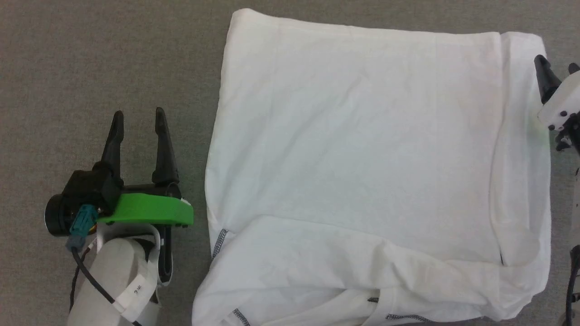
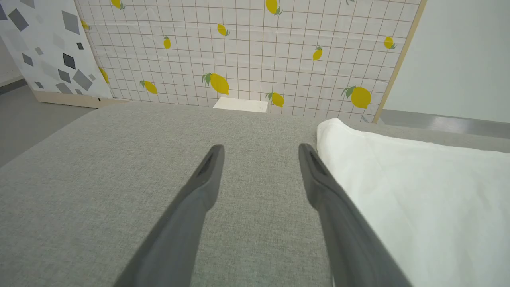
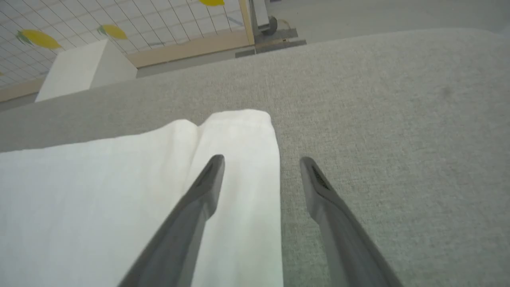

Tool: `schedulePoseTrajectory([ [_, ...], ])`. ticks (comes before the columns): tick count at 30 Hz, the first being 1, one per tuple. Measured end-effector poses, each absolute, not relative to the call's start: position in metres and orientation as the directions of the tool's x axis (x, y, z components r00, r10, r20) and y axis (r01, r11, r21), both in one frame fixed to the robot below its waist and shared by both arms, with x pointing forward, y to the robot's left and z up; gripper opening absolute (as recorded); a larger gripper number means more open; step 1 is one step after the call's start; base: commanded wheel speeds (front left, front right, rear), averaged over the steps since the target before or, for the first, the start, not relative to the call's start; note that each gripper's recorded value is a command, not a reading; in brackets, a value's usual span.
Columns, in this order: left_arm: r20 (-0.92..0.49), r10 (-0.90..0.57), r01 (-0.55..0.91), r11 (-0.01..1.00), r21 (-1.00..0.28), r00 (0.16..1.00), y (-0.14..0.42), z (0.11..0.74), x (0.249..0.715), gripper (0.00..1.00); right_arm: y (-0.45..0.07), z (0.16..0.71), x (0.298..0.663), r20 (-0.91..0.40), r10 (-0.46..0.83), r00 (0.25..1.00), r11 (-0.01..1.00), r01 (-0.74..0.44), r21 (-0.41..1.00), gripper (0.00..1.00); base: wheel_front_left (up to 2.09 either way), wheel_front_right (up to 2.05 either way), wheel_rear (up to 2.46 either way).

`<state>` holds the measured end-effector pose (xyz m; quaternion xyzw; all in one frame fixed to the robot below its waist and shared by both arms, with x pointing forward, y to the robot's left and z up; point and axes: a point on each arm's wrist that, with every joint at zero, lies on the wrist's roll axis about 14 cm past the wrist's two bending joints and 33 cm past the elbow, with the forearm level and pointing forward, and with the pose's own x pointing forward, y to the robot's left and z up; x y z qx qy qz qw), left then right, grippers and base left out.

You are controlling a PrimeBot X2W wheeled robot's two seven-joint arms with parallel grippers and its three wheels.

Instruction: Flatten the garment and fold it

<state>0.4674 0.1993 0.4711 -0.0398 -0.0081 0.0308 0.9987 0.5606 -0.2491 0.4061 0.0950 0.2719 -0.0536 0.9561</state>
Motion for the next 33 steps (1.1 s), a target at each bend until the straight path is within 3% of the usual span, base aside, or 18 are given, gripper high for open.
schedulePoseTrajectory([
  [7, -0.035, 0.099, -0.101, 0.993, -0.065, 0.994, 0.215, 0.447, 0.465, 1.00, -0.239, 0.364, 0.582, -0.668, -0.030, 0.744, 0.981, 0.149, 0.121, 1.00, 0.00, 0.00, 0.00],
  [8, -0.039, 0.103, -0.106, 0.993, -0.058, 0.994, 0.217, 0.444, 0.464, 1.00, -0.239, 0.362, 0.584, -0.680, -0.030, 0.733, 0.981, 0.150, 0.119, 0.87, 0.00, 0.00, 0.00],
  [9, -0.045, 0.111, -0.113, 0.992, -0.053, 0.993, 0.220, 0.442, 0.464, 1.00, -0.240, 0.361, 0.587, -0.693, -0.034, 0.720, 0.983, 0.150, 0.108, 0.42, 0.00, 0.00, 0.00],
  [10, -0.053, 0.117, -0.119, 0.991, -0.053, 0.992, 0.223, 0.439, 0.462, 1.00, -0.242, 0.360, 0.588, -0.702, -0.040, 0.711, 0.985, 0.146, 0.092, 0.11, 0.00, 0.00, 0.00],
  [11, -0.059, 0.119, -0.122, 0.991, -0.050, 0.991, 0.224, 0.437, 0.461, 1.00, -0.244, 0.361, 0.589, -0.703, -0.048, 0.710, 0.985, 0.148, 0.083, 0.00, 0.00, 0.00, 0.00],
  [15, -0.079, 0.128, -0.132, 0.990, -0.055, 0.989, 0.227, 0.432, 0.454, 1.00, -0.256, 0.368, 0.582, -0.684, -0.094, 0.723, 0.985, 0.169, 0.044, 0.00, 0.00, 0.00, 0.00],
  [21, -0.085, 0.101, -0.105, 0.994, -0.045, 0.991, 0.222, 0.434, 0.444, 1.00, -0.301, 0.388, 0.542, -0.619, -0.212, 0.757, 0.964, 0.264, -0.007, 0.00, 0.00, 0.00, 0.00],
  [26, -0.077, 0.081, -0.085, 0.995, -0.050, 0.994, 0.216, 0.442, 0.433, 1.00, -0.348, 0.421, 0.485, -0.556, -0.331, 0.763, 0.927, 0.374, -0.038, 0.00, 0.00, 0.00, 0.00],
  [33, -0.060, 0.010, -0.014, 0.998, -0.061, 0.998, 0.196, 0.452, 0.421, 1.00, -0.417, 0.472, 0.387, -0.462, -0.532, 0.710, 0.831, 0.542, -0.124, 0.00, 0.00, 0.00, 0.00],
])
